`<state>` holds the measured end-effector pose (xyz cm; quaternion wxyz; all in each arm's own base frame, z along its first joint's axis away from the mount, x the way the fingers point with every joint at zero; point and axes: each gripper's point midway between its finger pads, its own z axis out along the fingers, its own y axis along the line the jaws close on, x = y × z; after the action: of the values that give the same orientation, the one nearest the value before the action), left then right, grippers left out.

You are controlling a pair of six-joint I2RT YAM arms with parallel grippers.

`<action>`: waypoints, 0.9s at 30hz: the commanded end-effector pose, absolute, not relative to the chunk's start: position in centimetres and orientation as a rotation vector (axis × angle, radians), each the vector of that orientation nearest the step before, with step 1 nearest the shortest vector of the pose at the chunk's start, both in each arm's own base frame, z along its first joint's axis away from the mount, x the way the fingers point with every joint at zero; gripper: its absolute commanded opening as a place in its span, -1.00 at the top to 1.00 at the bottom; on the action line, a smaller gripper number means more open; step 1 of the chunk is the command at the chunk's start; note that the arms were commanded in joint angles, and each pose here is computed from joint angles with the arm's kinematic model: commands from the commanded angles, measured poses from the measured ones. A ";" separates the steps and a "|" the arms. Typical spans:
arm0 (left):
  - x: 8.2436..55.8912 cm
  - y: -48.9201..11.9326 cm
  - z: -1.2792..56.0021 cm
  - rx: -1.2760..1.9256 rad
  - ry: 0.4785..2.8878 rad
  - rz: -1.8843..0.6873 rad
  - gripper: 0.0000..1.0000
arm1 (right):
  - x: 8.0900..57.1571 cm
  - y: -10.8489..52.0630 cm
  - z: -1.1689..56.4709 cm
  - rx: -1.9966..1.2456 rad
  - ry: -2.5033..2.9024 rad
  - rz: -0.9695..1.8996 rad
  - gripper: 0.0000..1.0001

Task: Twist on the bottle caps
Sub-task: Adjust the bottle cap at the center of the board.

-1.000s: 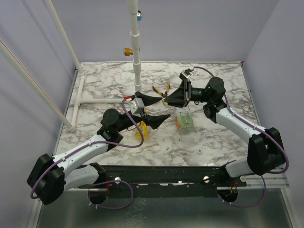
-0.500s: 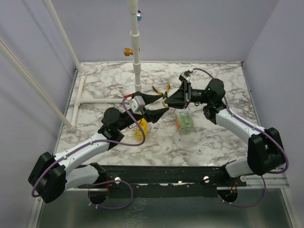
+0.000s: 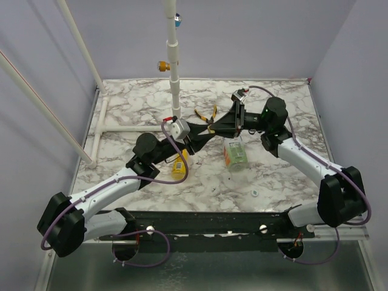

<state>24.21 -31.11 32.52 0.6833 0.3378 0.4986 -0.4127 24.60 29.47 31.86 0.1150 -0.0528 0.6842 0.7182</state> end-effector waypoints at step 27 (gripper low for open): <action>28.2 -32.3 2.5 0.539 2.379 -0.334 0.46 | 29.5 17.1 22.4 0.262 2.285 0.679 -0.70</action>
<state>27.02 -32.75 2.85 0.3305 0.2375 0.8966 -0.1744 29.94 18.59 22.79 0.3495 0.1039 0.8825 0.2969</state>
